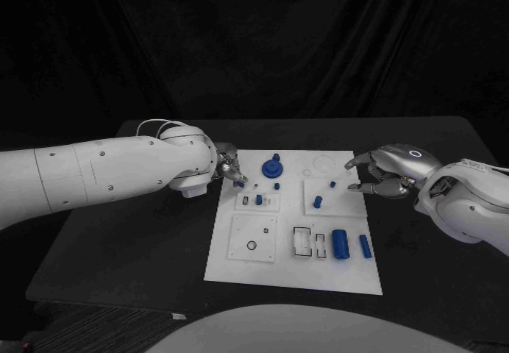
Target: Assemble the parts on the task board
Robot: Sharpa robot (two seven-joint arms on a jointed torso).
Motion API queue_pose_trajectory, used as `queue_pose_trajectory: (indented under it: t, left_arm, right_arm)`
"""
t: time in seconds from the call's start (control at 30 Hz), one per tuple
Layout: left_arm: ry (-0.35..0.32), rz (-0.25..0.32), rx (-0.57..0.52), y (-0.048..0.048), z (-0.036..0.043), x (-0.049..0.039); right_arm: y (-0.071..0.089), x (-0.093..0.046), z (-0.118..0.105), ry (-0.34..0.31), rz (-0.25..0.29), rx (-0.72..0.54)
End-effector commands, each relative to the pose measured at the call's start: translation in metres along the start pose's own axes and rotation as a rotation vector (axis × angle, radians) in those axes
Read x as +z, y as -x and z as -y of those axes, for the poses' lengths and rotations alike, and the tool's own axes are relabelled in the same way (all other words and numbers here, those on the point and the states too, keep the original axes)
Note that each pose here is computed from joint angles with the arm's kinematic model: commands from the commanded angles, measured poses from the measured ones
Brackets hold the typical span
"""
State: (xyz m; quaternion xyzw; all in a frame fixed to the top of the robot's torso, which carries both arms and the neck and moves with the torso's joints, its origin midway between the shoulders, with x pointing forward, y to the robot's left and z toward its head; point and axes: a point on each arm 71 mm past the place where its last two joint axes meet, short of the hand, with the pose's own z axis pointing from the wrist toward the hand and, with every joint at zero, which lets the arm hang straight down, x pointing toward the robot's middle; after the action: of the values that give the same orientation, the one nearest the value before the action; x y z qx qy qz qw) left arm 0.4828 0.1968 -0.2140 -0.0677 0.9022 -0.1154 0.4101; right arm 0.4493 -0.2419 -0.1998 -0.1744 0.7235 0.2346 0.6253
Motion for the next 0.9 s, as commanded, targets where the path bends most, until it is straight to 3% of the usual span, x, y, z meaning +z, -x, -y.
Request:
queue_pose_trajectory:
  t: [0.03, 0.9]
  left_arm:
    - [-0.015, 0.015, -0.013, -0.0018, 0.0034, -0.0016]
    - [-0.020, -0.047, -0.006, -0.0261, 0.0016, 0.0008]
  right_arm:
    - [-0.001, 0.000, 0.001, -0.015, 0.002, 0.000]
    - [-0.002, -0.001, 0.001, -0.015, -0.005, 0.003]
